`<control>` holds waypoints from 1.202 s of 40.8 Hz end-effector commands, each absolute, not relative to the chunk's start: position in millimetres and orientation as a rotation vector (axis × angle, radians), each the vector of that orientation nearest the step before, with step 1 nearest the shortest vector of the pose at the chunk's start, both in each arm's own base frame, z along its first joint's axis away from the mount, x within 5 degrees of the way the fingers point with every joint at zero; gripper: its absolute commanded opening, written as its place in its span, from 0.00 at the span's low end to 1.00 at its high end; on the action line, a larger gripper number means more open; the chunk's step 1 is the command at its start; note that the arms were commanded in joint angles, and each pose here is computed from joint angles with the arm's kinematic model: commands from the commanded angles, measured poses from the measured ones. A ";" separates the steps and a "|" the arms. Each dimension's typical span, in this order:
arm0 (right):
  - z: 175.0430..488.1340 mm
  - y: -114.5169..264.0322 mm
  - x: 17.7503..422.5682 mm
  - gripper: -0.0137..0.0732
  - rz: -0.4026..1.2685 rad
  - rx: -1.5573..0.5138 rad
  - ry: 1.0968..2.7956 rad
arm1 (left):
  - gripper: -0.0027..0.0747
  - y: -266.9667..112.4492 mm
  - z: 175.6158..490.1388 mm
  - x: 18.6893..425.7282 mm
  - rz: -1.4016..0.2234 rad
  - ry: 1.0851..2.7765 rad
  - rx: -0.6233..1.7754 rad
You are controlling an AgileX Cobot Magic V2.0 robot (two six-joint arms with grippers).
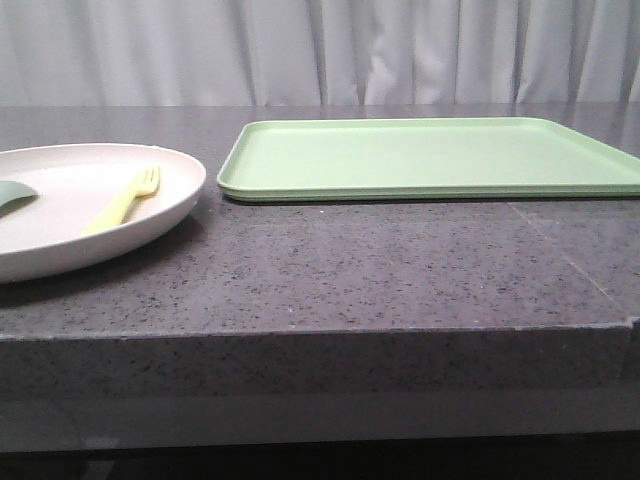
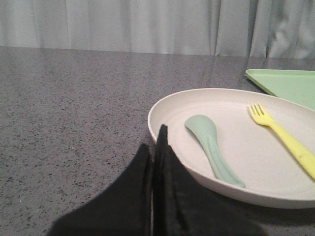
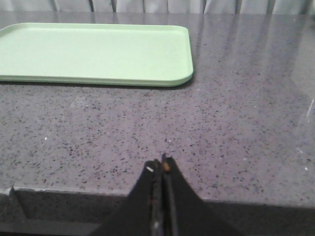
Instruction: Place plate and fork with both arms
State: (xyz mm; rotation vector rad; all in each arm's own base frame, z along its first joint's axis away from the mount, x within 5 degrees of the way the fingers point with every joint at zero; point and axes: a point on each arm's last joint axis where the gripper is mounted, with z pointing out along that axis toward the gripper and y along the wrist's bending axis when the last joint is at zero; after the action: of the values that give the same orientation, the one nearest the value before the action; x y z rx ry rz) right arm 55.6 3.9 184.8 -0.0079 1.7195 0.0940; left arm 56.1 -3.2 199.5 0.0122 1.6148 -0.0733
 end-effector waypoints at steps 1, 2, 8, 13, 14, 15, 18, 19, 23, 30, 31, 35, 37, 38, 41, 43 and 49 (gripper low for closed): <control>194.9 3.6 55.1 0.08 0.085 -0.014 1.610 | 0.01 -2.9 208.1 54.6 -0.083 1.506 0.002; 194.9 3.6 55.1 0.08 0.085 -0.014 1.610 | 0.01 -2.9 208.1 54.6 -0.083 1.506 0.002; 194.9 3.6 55.1 0.08 0.085 -0.014 1.610 | 0.01 -2.9 208.1 54.6 -0.083 1.506 0.002; 194.9 3.6 55.1 0.08 0.085 -0.014 1.610 | 0.01 -2.9 208.1 54.6 -0.083 1.506 0.002; 194.9 3.6 55.1 0.08 0.085 -0.014 1.610 | 0.01 -2.9 208.1 54.6 -0.083 1.506 0.002; 194.9 3.6 55.1 0.08 0.085 -0.014 1.610 | 0.01 -2.9 208.1 54.6 -0.083 1.506 0.002; 194.9 3.6 55.1 0.08 0.085 -0.014 1.610 | 0.01 -2.9 208.1 54.6 -0.083 1.506 0.002; 194.9 3.6 55.1 0.08 0.085 -0.014 1.610 | 0.01 -2.9 208.1 54.6 -0.083 1.506 0.002; 194.9 3.6 55.1 0.08 0.085 -0.014 1.610 | 0.01 -2.9 208.1 54.6 -0.083 1.506 0.002; 194.9 3.6 55.1 0.08 0.085 -0.014 1.610 | 0.01 -2.9 208.1 54.6 -0.083 1.506 0.002; 194.9 3.6 55.1 0.08 0.085 -0.014 1.610 | 0.01 -2.9 208.1 54.6 -0.083 1.506 0.002; 194.9 3.6 55.1 0.08 0.085 -0.014 1.610 | 0.01 -2.9 208.1 54.6 -0.083 1.506 0.002; 194.9 3.6 55.1 0.08 0.085 -0.014 1.610 | 0.01 -2.9 208.1 54.6 -0.083 1.506 0.002; 194.9 3.6 55.1 0.08 0.085 -0.014 1.610 | 0.01 -2.9 208.1 54.6 -0.083 1.506 0.002; 195.8 3.6 55.1 0.08 0.085 -0.014 1.600 | 0.01 -2.9 208.1 54.6 -0.083 1.506 0.002; 196.5 3.6 55.1 0.08 0.085 -0.014 1.592 | 0.01 -2.9 208.1 54.6 -0.083 1.506 0.002; 200.5 3.5 55.1 0.08 0.086 -0.013 1.549 | 0.01 -2.9 209.0 54.5 -0.083 1.496 0.002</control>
State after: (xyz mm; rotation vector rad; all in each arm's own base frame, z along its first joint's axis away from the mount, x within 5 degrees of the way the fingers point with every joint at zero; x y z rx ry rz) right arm 56.0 3.9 187.9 -0.0072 1.6853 0.0948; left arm 56.1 -3.2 199.7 0.0122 1.6131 -0.0733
